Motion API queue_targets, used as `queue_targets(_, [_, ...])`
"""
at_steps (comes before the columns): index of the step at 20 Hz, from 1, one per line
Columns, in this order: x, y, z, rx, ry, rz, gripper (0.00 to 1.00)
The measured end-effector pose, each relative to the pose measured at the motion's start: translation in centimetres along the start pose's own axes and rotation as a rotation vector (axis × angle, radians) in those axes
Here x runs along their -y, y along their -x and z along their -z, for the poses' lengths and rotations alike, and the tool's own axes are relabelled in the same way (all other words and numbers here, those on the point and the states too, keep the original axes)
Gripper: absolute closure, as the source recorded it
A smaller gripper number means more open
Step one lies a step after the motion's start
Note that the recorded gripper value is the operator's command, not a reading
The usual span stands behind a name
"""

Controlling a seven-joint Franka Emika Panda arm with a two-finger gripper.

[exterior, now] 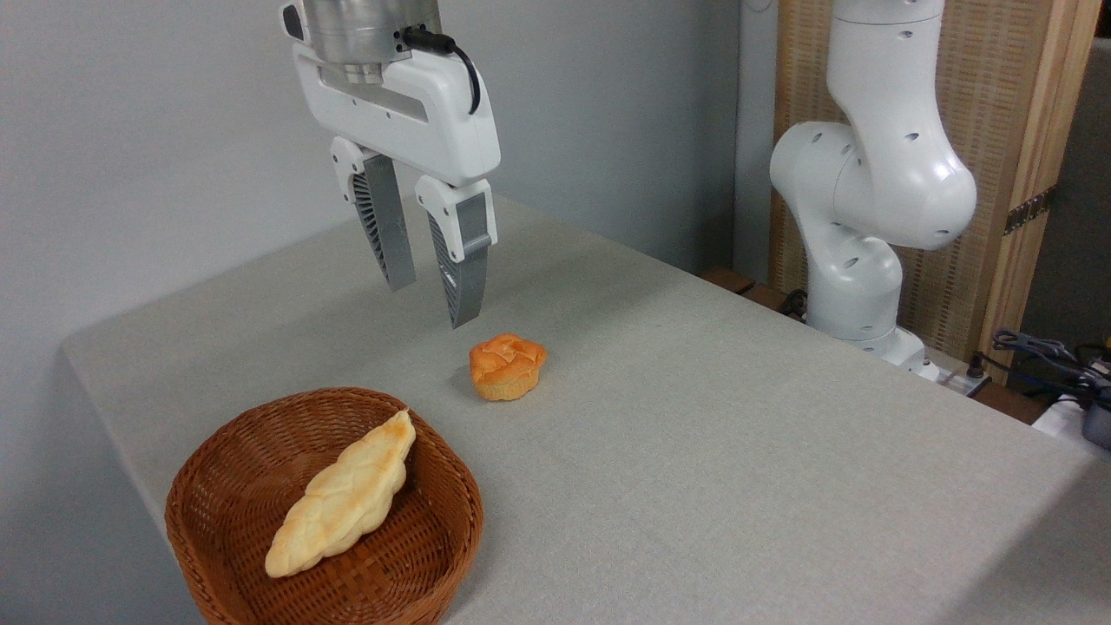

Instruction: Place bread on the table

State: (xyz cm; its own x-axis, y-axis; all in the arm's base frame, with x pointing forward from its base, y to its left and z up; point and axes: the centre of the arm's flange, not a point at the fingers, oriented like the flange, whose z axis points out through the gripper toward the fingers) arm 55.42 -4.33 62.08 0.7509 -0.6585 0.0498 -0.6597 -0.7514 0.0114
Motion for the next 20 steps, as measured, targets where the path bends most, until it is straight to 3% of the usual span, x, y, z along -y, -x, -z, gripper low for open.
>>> queue_targets(20, [-0.07, -0.06, 0.00, -0.005, 0.007, 0.000, 0.00])
